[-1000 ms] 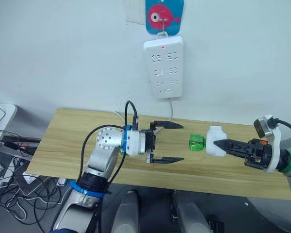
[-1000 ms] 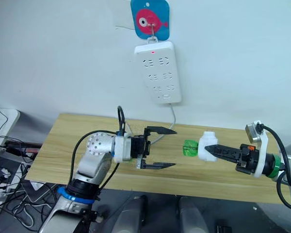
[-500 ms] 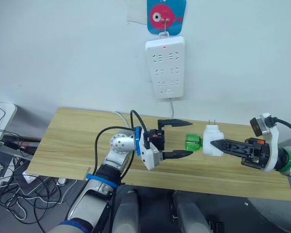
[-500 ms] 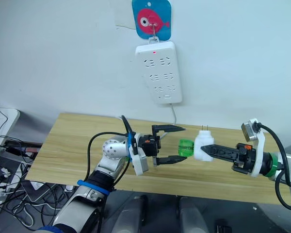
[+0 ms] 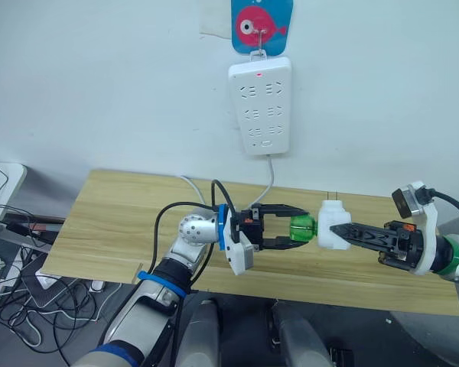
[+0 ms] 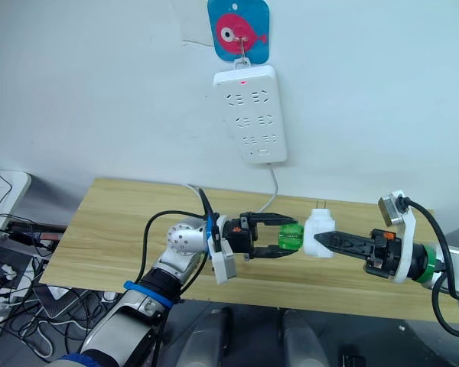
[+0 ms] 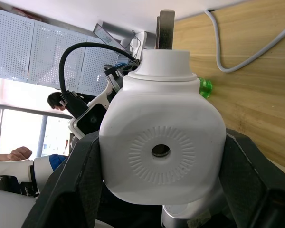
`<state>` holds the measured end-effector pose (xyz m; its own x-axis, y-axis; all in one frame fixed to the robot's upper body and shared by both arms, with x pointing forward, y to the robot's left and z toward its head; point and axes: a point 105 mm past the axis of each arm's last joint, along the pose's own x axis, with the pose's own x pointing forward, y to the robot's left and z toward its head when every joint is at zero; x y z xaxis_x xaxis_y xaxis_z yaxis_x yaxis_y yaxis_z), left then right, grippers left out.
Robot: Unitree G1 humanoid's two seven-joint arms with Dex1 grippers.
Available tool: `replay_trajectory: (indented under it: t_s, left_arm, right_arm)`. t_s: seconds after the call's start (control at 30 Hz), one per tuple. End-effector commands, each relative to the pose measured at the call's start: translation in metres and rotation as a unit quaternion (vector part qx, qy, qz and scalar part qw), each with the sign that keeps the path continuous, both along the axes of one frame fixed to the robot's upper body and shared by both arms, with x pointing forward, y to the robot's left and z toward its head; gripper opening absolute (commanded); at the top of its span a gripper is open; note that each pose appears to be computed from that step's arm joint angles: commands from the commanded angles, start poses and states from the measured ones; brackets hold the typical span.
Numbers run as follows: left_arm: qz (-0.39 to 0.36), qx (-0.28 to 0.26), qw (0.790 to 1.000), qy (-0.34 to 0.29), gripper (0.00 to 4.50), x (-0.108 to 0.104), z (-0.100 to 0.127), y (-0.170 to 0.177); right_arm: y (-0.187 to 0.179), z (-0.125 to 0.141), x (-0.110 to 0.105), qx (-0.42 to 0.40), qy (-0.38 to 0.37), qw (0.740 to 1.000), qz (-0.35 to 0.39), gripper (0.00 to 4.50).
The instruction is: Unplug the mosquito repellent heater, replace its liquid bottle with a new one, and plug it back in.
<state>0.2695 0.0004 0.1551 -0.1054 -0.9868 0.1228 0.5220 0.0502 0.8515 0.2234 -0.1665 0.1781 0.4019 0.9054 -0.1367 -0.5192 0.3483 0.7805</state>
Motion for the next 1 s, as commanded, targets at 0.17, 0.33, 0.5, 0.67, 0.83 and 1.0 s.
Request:
replay_trajectory:
  t_s: [0.17, 0.33, 0.5, 0.67, 0.83, 1.0]
  left_arm:
    - [-0.061, 0.061, 0.946, 0.314, 2.23, 0.006, -0.004, -0.004]
    - [-0.085, 0.157, 0.807, 0.563, 2.23, 0.006, -0.007, 0.001]
    - [-0.125, 0.161, 0.566, 0.799, 2.23, 0.014, 0.005, 0.010]
    - [-0.163, 0.183, 0.461, 0.853, 2.23, 0.004, 0.005, 0.014]
    - [-0.162, 0.198, 0.472, 0.844, 2.96, -0.002, 0.004, 0.009]
    - [-0.142, 0.178, 0.496, 0.838, 4.49, 0.007, 0.004, 0.009]
  right_arm:
    - [0.005, 0.009, -0.010, -0.041, -0.015, 0.999, 0.030, 2.98]
    - [0.007, 0.011, -0.009, -0.052, -0.019, 0.998, 0.039, 2.98]
    - [0.011, 0.012, -0.009, -0.045, -0.020, 0.997, 0.051, 2.98]
    - [0.017, 0.010, -0.014, -0.027, -0.017, 0.997, 0.065, 2.98]
    - [0.019, 0.008, -0.016, -0.023, -0.016, 0.997, 0.068, 2.98]
    - [0.014, 0.009, -0.012, -0.014, -0.015, 0.998, 0.055, 2.98]
